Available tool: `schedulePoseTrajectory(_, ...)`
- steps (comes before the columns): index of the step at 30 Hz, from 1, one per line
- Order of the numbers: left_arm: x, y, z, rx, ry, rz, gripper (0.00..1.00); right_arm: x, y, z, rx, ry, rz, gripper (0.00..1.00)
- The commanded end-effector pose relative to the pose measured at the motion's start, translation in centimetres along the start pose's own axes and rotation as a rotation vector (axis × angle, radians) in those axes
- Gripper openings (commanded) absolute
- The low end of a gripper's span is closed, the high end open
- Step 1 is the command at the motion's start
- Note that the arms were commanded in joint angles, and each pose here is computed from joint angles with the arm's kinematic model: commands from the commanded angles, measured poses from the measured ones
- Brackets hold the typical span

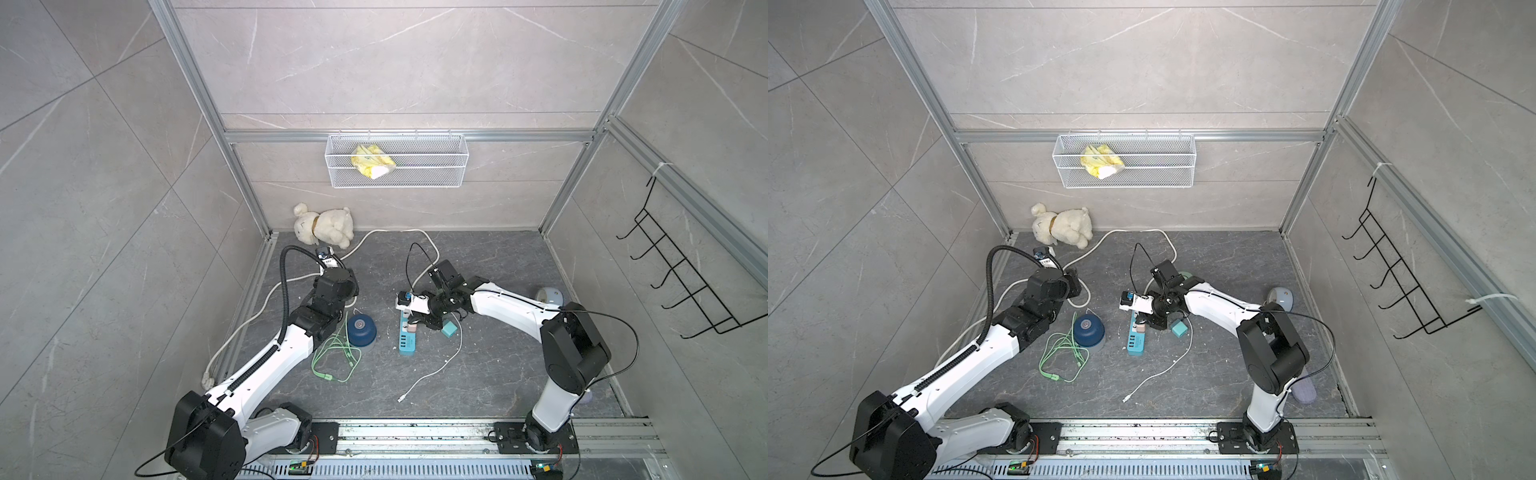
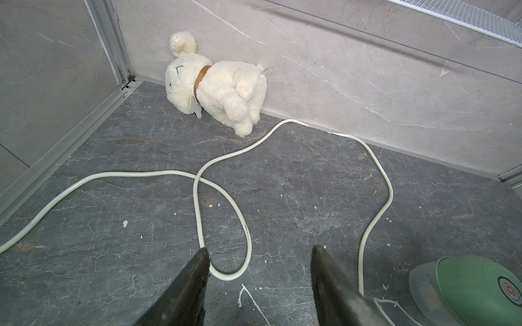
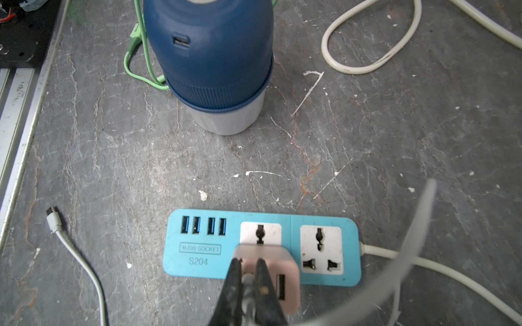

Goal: Charge the cordless meat grinders
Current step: Insert the charging cable into the plug.

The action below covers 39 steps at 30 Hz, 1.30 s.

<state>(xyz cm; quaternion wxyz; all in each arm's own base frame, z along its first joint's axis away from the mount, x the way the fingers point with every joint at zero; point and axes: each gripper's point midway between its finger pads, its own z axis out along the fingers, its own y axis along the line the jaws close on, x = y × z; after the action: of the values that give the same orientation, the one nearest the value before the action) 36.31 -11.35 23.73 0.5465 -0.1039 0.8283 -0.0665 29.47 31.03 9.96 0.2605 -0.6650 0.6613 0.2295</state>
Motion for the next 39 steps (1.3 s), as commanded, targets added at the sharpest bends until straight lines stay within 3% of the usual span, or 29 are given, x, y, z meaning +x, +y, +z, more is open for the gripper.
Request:
schedulePoseTrajectory(1, -1.6, 0.5, -0.5, -0.021, -0.048, -0.006, 0.59, 2.9, 0.9, 1.3, -0.037, 0.086, 0.028, 0.01)
schedulePoseTrajectory(6, -1.6, 0.5, -0.6, -0.021, -0.049, -0.006, 0.59, 0.6, 0.7, -0.2, -0.008, 0.006, 0.014, 0.27)
schedulePoseTrajectory(9, -1.6, 0.5, -0.6, -0.021, -0.050, -0.004, 0.59, -0.4, 0.7, -0.9, 0.002, -0.026, 0.005, 0.36)
schedulePoseTrajectory(14, -1.7, 0.6, -0.8, -0.020, -0.055, -0.008, 0.59, -1.7, 0.5, -1.9, 0.017, -0.065, 0.010, 0.40)
schedulePoseTrajectory(18, -1.7, 0.8, -0.9, -0.025, -0.056, -0.006, 0.59, -1.9, 0.5, -2.2, 0.024, -0.068, 0.033, 0.37)
schedulePoseTrajectory(39, -1.7, 1.1, -1.2, -0.031, -0.060, -0.007, 0.59, 1.3, 0.6, 0.1, -0.015, 0.044, 0.081, 0.02)
